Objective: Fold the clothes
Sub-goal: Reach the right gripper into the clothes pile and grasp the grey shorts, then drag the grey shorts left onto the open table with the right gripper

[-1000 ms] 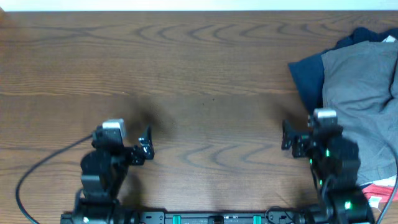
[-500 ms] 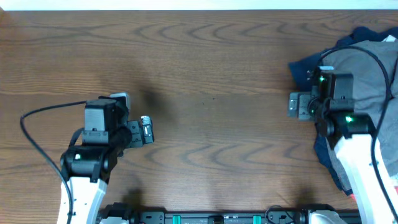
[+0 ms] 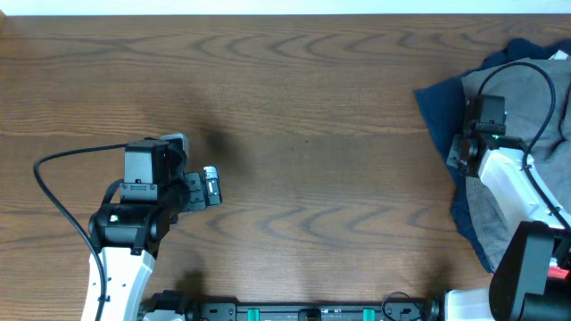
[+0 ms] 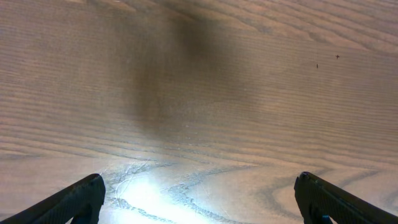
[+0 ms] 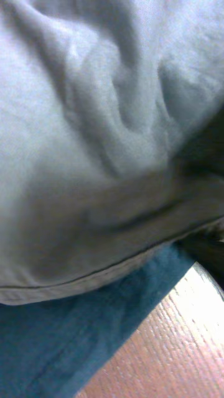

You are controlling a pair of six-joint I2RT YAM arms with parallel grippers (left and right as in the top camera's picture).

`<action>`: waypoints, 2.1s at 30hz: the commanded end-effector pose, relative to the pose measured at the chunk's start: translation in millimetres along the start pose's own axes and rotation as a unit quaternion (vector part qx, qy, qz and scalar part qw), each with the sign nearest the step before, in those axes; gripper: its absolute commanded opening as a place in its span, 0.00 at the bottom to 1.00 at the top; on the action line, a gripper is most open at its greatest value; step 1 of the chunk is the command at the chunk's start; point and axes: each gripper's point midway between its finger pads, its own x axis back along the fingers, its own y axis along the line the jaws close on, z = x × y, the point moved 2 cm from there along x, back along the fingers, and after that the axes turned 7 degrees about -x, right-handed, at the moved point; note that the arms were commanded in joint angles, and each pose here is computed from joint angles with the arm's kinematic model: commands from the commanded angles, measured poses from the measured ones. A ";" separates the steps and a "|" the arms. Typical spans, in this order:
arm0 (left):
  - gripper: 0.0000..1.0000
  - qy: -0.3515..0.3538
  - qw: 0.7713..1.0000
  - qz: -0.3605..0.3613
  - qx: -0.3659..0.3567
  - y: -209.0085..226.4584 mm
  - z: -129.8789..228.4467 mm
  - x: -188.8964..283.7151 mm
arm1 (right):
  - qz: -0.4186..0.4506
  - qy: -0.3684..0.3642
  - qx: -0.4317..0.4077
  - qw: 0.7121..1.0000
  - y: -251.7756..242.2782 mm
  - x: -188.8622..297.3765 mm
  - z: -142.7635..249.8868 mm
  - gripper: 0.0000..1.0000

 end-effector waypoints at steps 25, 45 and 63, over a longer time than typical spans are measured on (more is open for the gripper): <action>0.98 -0.016 1.000 0.007 0.001 -2.4 -9.7 5.2 | -0.457 -0.031 0.156 0.875 114.6 220.2 0.9 0.02; 0.98 -0.016 1.000 0.010 0.003 -3.2 -9.5 5.1 | -0.328 -0.046 0.167 0.929 222.1 190.1 56.5 0.43; 0.98 -0.016 1.000 0.010 0.003 -3.2 -9.5 5.1 | -0.148 -0.054 0.035 0.987 175.6 102.1 72.3 0.68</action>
